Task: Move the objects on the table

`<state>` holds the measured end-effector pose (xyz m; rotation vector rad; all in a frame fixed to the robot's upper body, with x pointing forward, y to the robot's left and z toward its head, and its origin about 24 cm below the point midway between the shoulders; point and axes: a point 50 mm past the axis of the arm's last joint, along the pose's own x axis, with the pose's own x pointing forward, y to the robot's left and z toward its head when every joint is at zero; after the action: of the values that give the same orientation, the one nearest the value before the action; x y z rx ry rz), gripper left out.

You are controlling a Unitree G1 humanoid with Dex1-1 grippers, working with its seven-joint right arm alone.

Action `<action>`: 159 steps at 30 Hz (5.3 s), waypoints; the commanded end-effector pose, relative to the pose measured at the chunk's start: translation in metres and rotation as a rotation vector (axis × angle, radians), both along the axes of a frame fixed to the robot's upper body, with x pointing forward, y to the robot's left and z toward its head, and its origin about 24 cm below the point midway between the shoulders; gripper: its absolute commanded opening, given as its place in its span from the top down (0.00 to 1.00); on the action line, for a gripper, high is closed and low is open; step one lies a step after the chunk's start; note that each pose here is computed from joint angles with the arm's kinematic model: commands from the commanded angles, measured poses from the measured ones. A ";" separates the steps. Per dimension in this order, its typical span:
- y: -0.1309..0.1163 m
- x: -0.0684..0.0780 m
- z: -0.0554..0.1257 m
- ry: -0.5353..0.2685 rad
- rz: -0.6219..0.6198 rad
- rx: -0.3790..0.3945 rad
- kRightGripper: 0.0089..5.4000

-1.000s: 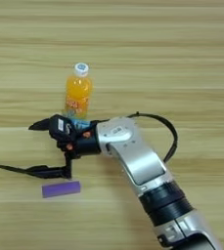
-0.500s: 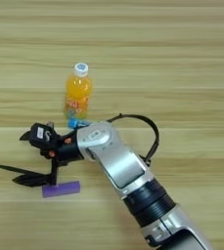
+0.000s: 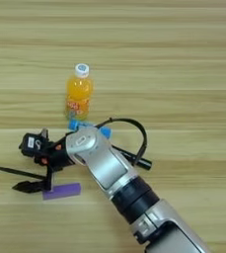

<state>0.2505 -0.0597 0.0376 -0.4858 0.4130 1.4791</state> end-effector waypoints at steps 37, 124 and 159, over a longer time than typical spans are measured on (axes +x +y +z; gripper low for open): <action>-0.007 0.013 -0.003 -0.109 -0.020 -0.017 0.86; -0.094 0.047 0.009 -0.229 -0.341 -0.067 0.72; -0.103 0.017 0.070 -0.211 -0.148 0.216 0.07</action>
<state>0.2609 -0.1575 0.0762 -0.3601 0.2407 1.3207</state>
